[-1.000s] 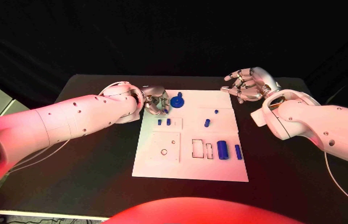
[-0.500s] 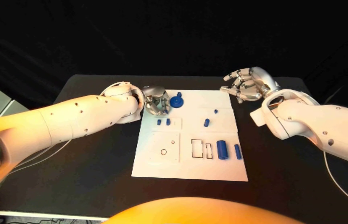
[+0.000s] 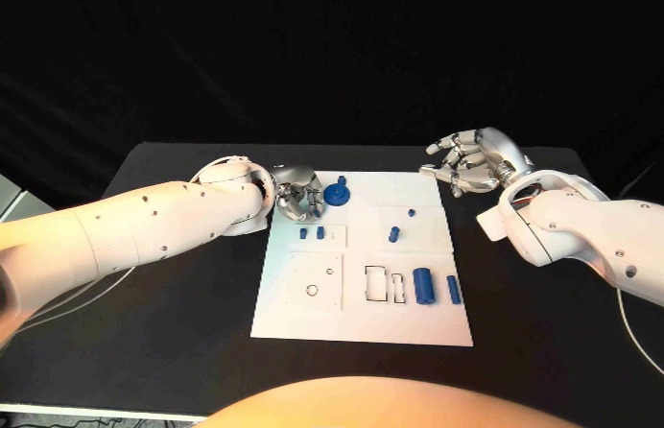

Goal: Assemble the parts on the task board

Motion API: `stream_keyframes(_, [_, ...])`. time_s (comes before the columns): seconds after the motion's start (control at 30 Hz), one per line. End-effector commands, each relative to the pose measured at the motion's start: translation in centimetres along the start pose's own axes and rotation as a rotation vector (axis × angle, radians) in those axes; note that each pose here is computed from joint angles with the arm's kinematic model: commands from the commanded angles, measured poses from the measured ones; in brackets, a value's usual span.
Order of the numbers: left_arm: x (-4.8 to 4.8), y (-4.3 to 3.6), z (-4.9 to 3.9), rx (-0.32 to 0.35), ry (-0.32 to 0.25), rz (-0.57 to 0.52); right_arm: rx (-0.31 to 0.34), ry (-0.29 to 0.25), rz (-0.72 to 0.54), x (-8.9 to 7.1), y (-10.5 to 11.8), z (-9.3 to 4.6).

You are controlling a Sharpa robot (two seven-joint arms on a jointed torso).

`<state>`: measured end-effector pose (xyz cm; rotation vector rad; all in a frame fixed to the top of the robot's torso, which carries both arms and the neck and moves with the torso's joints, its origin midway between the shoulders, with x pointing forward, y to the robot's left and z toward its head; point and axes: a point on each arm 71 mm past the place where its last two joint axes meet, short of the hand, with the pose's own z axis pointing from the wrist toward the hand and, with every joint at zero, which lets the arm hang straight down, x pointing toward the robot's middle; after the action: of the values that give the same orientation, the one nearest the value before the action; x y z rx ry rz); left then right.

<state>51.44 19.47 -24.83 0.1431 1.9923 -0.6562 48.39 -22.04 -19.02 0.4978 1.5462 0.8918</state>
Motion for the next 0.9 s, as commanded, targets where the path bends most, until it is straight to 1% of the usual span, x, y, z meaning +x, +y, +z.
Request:
stream_keyframes(0.03, [0.27,-0.12,-0.02,0.004,0.015,-0.006,-0.013,0.013,-0.007,0.1,0.1,0.0])
stream_keyframes(0.27, [0.12,-0.10,-0.05,0.005,-0.008,-0.012,-0.014,0.011,-0.007,0.1,0.1,0.0])
stream_keyframes(0.63, [0.03,0.27,-0.24,-0.007,-0.012,-0.014,-0.013,0.010,-0.008,0.1,0.0,0.0])
stream_keyframes(0.77, [0.06,0.42,-0.31,-0.015,-0.005,-0.014,-0.005,0.027,-0.016,0.1,-0.1,0.0])
stream_keyframes(0.9, [0.11,0.92,-0.54,-0.039,0.012,-0.012,0.000,0.074,-0.055,0.4,-0.3,0.1])
